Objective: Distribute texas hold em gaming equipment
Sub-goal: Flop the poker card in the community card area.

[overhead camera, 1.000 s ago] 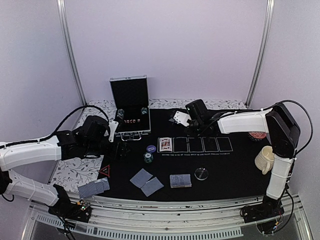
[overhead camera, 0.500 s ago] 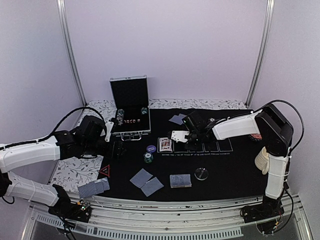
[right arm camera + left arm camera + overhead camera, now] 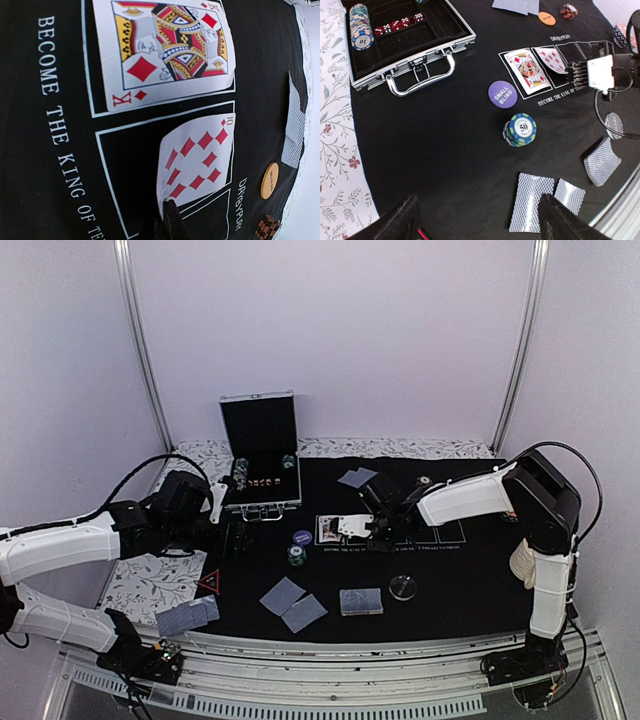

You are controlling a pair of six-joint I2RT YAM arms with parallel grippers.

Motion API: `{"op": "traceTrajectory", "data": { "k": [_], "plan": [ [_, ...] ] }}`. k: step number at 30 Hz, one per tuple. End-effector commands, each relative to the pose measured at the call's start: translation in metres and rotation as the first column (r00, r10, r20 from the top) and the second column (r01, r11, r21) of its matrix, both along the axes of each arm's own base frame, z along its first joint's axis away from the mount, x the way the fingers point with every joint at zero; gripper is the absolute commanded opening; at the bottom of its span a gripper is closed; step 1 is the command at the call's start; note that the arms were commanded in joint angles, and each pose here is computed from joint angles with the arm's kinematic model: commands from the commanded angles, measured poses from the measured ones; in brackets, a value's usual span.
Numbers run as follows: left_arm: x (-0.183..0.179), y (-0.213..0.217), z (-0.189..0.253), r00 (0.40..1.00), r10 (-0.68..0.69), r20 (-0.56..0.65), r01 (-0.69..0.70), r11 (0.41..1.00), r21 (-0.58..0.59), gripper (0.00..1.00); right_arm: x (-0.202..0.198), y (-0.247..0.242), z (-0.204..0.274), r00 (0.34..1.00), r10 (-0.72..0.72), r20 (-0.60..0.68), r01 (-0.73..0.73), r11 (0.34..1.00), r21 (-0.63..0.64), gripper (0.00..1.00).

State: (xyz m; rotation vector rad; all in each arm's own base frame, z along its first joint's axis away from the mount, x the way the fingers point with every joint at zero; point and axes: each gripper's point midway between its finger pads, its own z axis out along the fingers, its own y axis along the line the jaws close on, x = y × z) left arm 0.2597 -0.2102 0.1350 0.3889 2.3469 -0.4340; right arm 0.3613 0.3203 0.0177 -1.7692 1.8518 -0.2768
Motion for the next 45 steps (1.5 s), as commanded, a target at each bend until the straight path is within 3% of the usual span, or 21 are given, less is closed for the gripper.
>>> {"op": "traceTrajectory", "data": {
  "k": [1,6,16,20,23,28,30,32,34,36,39,41,45],
  "plan": [
    [-0.001,0.005,-0.007,1.0,0.01,-0.027,-0.009,1.0,0.013,0.83,-0.02,0.005,-0.001,0.997,0.063,-0.045,-0.063,0.998,0.001,0.03],
    [-0.002,0.007,-0.008,1.0,0.011,-0.029,-0.01,1.0,0.013,0.84,-0.019,0.0,-0.003,0.998,0.056,-0.036,-0.057,0.998,-0.031,0.05],
    [-0.006,0.006,-0.005,0.998,0.012,-0.059,-0.012,1.0,-0.007,0.84,-0.02,-0.009,-0.002,0.998,0.062,0.018,-0.059,0.988,-0.14,0.39],
    [-0.015,0.002,0.024,0.992,-0.011,-0.123,0.009,1.0,-0.018,0.87,-0.029,-0.006,0.012,0.998,0.063,0.025,-0.06,0.992,-0.111,0.49],
    [-0.02,0.005,0.057,0.995,-0.043,-0.089,0.043,0.999,-0.002,0.94,-0.034,0.003,0.037,0.998,0.056,0.036,-0.056,0.998,-0.013,0.56],
    [-0.027,0.018,0.114,0.993,-0.092,0.079,0.074,0.976,0.206,0.95,-0.039,0.01,0.085,0.996,0.04,0.08,-0.051,0.988,0.143,0.71],
    [-0.032,0.024,0.115,0.984,-0.154,0.093,0.115,0.936,0.332,0.96,-0.041,0.011,0.097,0.996,0.03,0.083,-0.044,0.984,0.175,0.8],
    [-0.04,0.013,0.117,0.957,-0.277,0.087,0.231,0.908,0.349,0.97,-0.041,0.011,0.105,0.996,0.013,0.084,-0.029,0.979,0.202,0.86],
    [-0.048,-0.001,0.118,0.912,-0.401,0.084,0.344,0.86,0.377,0.97,-0.044,0.011,0.109,0.997,0.01,0.076,-0.027,0.975,0.219,1.0],
    [-0.055,-0.006,0.109,0.862,-0.505,0.051,0.431,0.781,0.452,0.98,-0.047,0.011,0.109,0.998,0.01,0.06,-0.023,0.974,0.227,0.99],
    [-0.075,0.015,0.049,0.775,-0.603,-0.188,0.583,0.566,0.583,0.98,-0.05,0.009,0.107,0.999,0.006,0.048,-0.017,0.974,0.224,0.99],
    [-0.091,0.041,0.011,0.745,-0.555,-0.371,0.646,0.461,0.608,0.98,-0.048,0.01,0.112,0.998,-0.006,0.062,-0.008,0.972,0.233,0.99],
    [-0.114,0.061,-0.016,0.699,-0.538,-0.472,0.706,0.417,0.572,0.98,-0.048,0.02,0.144,0.998,-0.052,0.045,0.032,0.933,0.358,0.99]
  ]
}}
